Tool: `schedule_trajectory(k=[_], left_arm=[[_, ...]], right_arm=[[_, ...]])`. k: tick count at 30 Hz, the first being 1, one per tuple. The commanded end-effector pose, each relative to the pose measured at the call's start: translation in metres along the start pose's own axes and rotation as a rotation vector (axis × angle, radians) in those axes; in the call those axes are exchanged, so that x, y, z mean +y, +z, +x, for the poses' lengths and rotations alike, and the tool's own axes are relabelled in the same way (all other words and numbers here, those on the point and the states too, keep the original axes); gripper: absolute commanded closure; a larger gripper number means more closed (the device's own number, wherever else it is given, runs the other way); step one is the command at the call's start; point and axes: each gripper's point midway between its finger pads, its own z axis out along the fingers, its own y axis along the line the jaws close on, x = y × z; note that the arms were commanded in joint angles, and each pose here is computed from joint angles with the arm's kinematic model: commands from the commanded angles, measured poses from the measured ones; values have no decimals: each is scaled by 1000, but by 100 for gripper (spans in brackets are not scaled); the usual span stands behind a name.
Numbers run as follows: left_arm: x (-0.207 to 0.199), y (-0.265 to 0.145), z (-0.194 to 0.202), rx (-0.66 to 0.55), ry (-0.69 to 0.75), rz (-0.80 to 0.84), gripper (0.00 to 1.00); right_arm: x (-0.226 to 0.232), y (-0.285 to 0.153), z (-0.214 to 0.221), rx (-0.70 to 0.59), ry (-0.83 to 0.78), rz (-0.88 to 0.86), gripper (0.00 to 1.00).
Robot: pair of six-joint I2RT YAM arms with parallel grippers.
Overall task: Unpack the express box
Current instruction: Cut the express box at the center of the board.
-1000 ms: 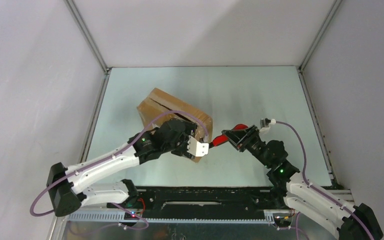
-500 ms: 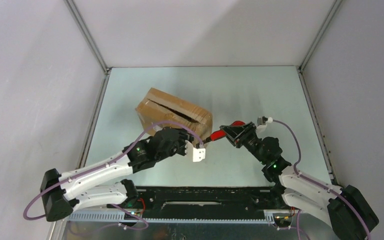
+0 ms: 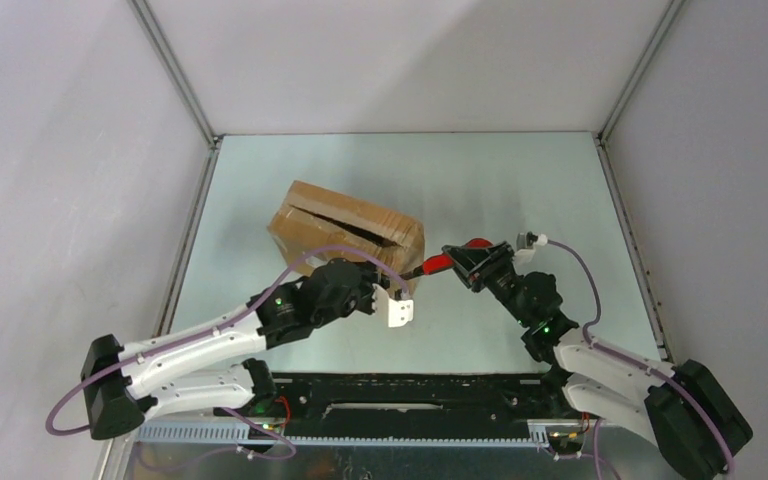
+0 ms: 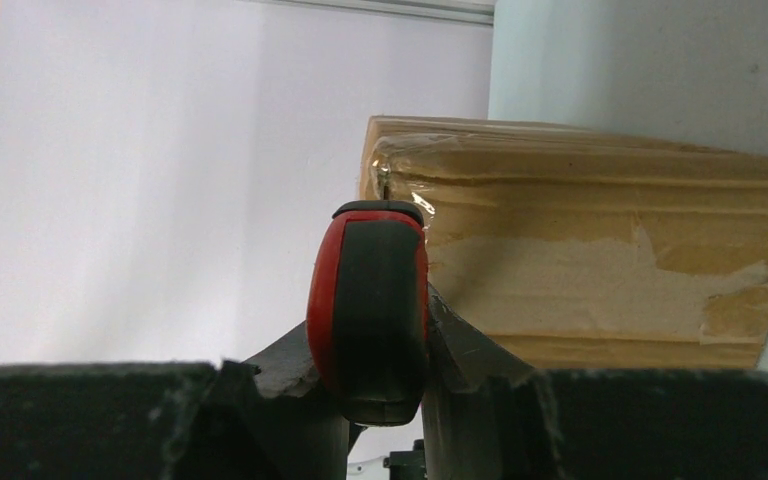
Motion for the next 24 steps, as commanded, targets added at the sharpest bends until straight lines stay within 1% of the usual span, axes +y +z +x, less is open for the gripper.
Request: schedule_trajectory(k=[1, 8, 14, 17, 22, 24], left_arm=[[3, 1, -9, -38, -22, -41, 100], [-2, -2, -18, -66, -37, 6, 100], [-1, -8, -32, -131, -87, 22, 100], [1, -10, -41, -165, -121, 36, 100], [4, -12, -49, -184, -157, 39, 100], [5, -13, -54, -195, -175, 53, 100]], right_arm=[[28, 7, -7, -23, 11, -101, 100], [32, 13, -7, -16, 36, -147, 100], [38, 11, -7, 10, 139, -224, 100], [33, 11, -10, -10, 156, -218, 100], [36, 7, -15, -47, 170, -241, 100], [35, 5, -23, -93, 176, -242, 100]])
